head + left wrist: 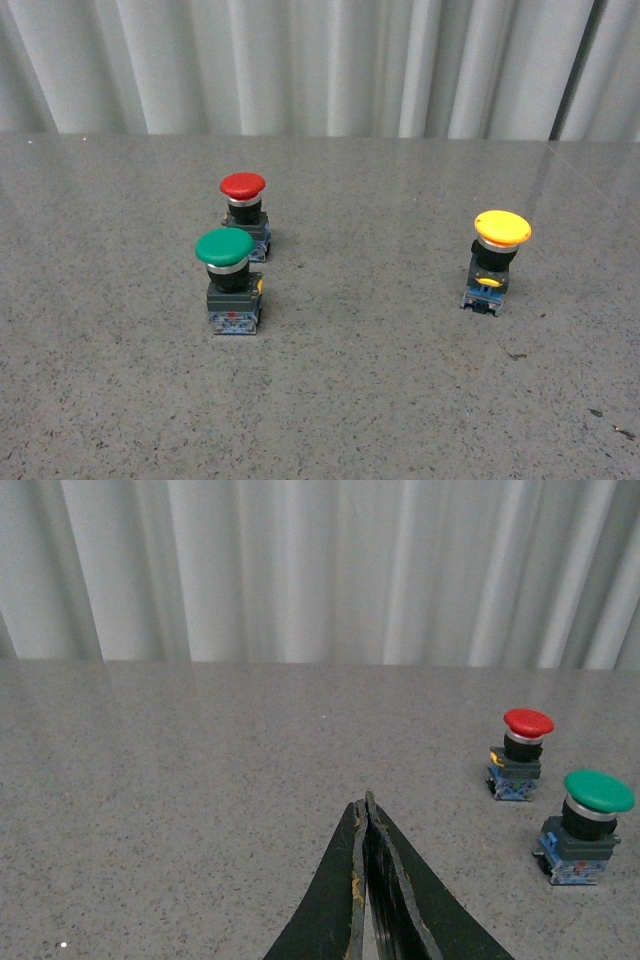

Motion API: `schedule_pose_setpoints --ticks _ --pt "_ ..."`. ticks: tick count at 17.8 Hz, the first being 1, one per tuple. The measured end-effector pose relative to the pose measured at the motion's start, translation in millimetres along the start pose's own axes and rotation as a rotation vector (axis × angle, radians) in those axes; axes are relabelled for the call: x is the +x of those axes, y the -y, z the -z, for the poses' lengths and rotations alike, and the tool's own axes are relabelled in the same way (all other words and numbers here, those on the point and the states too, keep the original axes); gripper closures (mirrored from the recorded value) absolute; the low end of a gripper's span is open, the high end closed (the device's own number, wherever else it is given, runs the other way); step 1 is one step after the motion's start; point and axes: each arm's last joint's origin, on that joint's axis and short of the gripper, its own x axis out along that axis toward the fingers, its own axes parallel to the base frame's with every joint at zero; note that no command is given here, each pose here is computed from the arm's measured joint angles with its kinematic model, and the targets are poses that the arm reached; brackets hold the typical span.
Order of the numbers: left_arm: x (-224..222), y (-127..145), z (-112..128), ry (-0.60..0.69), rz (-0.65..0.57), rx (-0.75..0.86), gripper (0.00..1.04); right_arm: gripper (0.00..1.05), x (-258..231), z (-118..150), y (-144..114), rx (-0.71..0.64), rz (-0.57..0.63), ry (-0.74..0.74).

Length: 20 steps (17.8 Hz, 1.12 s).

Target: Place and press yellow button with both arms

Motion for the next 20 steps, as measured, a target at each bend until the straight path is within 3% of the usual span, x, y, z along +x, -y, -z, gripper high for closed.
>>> schedule_pose_setpoints --ticks 5,6,11,12,14,18,20 --pt "-12 0 6 -0.047 -0.002 0.0 1.03 0.07 0 0 0 0.0 0.0 0.0" --pt "-13 0 1 0.007 0.001 0.0 1.03 0.07 0 0 0 0.0 0.0 0.0" --pt "-13 0 4 -0.016 0.0 0.0 1.03 0.07 0 0 0 0.0 0.0 0.0" --pt "-13 0 4 -0.017 -0.001 -0.002 0.96 0.07 0 0 0 0.0 0.0 0.0" --pt "-13 0 4 -0.016 -0.001 -0.002 0.7 0.07 0 0 0 0.0 0.0 0.0" --pt "-13 0 4 -0.017 -0.001 -0.002 0.41 0.07 0 0 0 0.0 0.0 0.0" --pt "-13 0 4 -0.017 -0.001 -0.002 0.2 0.07 0 0 0 0.0 0.0 0.0"
